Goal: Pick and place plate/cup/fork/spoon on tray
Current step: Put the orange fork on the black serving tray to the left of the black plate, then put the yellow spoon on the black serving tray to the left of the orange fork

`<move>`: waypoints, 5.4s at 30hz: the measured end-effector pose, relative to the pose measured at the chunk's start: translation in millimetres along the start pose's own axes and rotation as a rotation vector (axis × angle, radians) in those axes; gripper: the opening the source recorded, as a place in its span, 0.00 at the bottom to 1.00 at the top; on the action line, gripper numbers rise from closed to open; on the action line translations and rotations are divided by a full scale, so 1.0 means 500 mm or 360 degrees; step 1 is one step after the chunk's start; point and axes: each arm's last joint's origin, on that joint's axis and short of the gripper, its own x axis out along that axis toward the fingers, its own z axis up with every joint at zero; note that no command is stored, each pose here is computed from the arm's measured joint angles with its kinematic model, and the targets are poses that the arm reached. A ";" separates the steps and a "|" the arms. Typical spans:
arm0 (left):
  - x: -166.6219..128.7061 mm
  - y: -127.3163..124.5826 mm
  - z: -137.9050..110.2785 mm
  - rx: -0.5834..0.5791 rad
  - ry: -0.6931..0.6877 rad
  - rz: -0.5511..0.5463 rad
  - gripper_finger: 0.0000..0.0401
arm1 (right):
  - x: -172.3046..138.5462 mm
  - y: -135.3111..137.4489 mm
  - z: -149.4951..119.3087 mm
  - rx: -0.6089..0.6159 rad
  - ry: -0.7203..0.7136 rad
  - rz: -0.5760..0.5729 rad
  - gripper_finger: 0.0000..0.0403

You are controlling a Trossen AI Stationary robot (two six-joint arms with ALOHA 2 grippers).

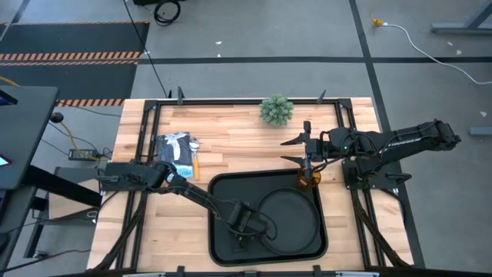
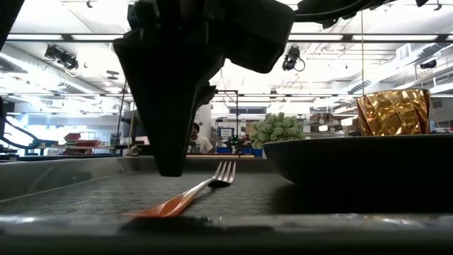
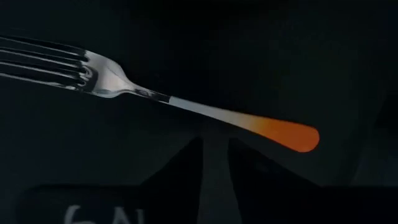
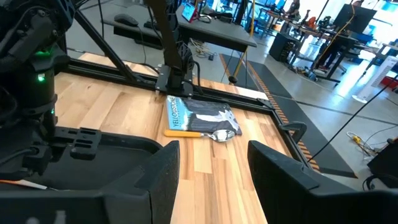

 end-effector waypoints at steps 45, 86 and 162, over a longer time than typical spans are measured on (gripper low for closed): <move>-0.035 -0.014 0.004 0.0160 0.0029 0.0222 0.20 | 0.000 0.000 0.000 0.0000 0.0001 0.0002 0.49; -0.187 0.224 -0.173 -0.0399 -0.0397 0.0891 0.20 | -0.008 -0.002 0.001 -0.0022 0.0000 0.0000 0.49; -0.034 0.542 -0.263 -0.2015 -0.0497 0.0385 0.44 | -0.008 0.002 0.006 -0.0015 -0.0060 0.0119 0.49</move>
